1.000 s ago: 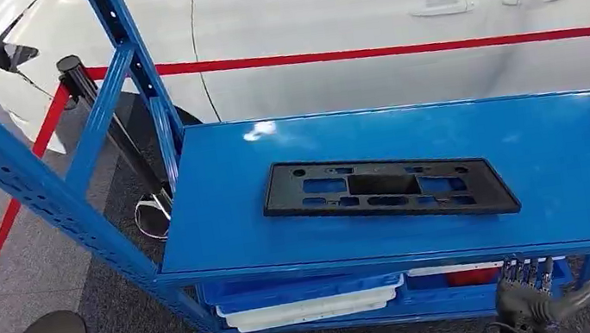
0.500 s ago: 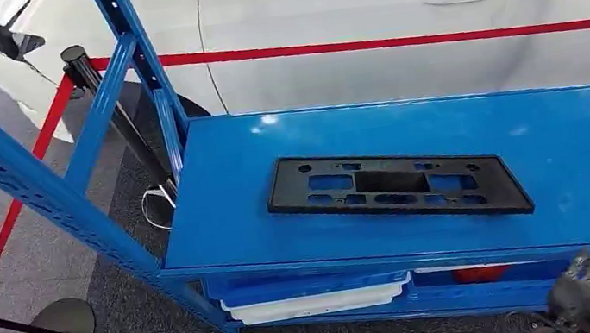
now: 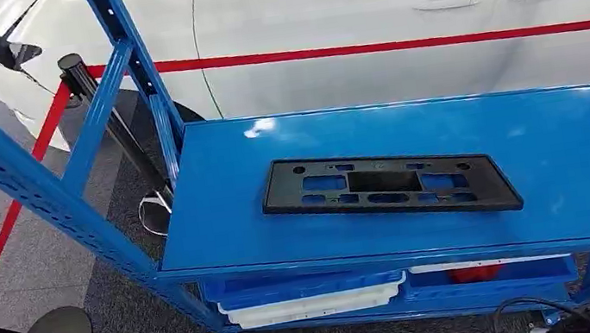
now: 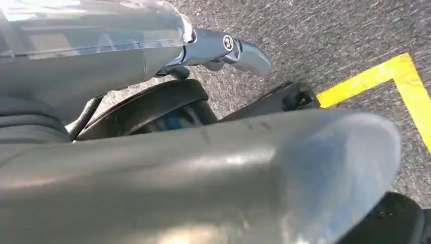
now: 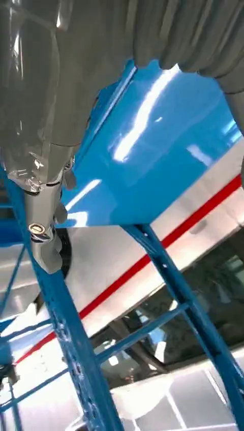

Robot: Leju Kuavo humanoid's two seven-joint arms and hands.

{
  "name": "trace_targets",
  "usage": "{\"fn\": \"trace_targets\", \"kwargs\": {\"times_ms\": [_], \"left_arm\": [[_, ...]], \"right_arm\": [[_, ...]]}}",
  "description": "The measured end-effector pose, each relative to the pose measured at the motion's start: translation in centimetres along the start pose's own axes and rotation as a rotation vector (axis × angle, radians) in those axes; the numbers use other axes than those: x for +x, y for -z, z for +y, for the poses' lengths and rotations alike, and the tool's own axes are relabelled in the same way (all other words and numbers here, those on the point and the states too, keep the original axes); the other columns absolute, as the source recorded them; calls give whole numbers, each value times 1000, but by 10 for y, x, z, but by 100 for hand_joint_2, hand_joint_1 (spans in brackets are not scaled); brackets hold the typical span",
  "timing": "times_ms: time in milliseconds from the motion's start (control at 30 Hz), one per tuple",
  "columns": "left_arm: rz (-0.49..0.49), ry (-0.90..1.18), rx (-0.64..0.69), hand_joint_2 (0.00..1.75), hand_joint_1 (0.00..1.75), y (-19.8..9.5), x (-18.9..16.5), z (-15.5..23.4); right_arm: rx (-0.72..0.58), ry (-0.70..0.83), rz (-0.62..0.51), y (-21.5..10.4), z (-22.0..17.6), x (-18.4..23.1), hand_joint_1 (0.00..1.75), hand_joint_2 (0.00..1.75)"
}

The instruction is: Take the parts from the cabinet and place them on the table.

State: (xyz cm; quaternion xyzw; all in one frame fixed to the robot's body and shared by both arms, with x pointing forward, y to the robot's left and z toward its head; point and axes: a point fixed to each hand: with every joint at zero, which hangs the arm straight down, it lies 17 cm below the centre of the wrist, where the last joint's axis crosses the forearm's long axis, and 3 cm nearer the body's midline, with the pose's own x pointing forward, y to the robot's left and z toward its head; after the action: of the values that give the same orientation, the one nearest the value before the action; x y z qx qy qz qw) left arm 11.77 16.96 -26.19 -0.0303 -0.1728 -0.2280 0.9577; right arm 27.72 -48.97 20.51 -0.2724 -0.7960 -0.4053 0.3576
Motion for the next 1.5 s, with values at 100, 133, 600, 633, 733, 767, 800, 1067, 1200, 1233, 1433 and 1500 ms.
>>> {"fn": "trace_targets", "kwargs": {"times_ms": [100, 133, 600, 633, 733, 767, 800, 1067, 1200, 1233, 1433, 1500], "left_arm": [[0, -1, 0, 0, 0, 0, 0, 0], [0, -1, 0, 0, 0, 0, 0, 0], [-3, 10, -6, 0, 0, 0, 1, 1], [-3, 12, -6, 0, 0, 0, 2, 1], [-8, 14, -5, 0, 0, 1, 5, 2], [-9, 15, -5, 0, 0, 1, 6, 2], [-8, 15, -5, 0, 0, 1, 5, 2], [-15, 24, 2, 0, 0, 1, 6, 4], [-23, 25, 5, 0, 0, 1, 7, 4], [-24, 26, 5, 0, 0, 1, 7, 4], [-25, 28, 5, 0, 0, 1, 7, 5], [-26, 32, 4, 0, 0, 1, 7, 5]], "right_arm": [[7, -15, -25, 0, 1, 5, 0, 175], [22, -1, -31, 0, 4, 7, 0, 175], [261, -209, -290, -10, 88, 64, 0, 175], [291, -230, -336, -18, 110, 71, 0, 175], [462, -188, -416, -53, 177, 84, 0, 175], [529, -181, -438, -67, 198, 84, 0, 175], [596, -181, -464, -81, 218, 83, 0, 175], [1082, -287, -729, -218, 329, 52, 0, 175], [1249, -301, -788, -267, 350, 33, 0, 175], [1277, -299, -795, -275, 352, 30, 0, 175], [1403, -305, -800, -305, 351, 8, 0, 175], [1431, -302, -791, -311, 349, 2, 0, 175]]}}
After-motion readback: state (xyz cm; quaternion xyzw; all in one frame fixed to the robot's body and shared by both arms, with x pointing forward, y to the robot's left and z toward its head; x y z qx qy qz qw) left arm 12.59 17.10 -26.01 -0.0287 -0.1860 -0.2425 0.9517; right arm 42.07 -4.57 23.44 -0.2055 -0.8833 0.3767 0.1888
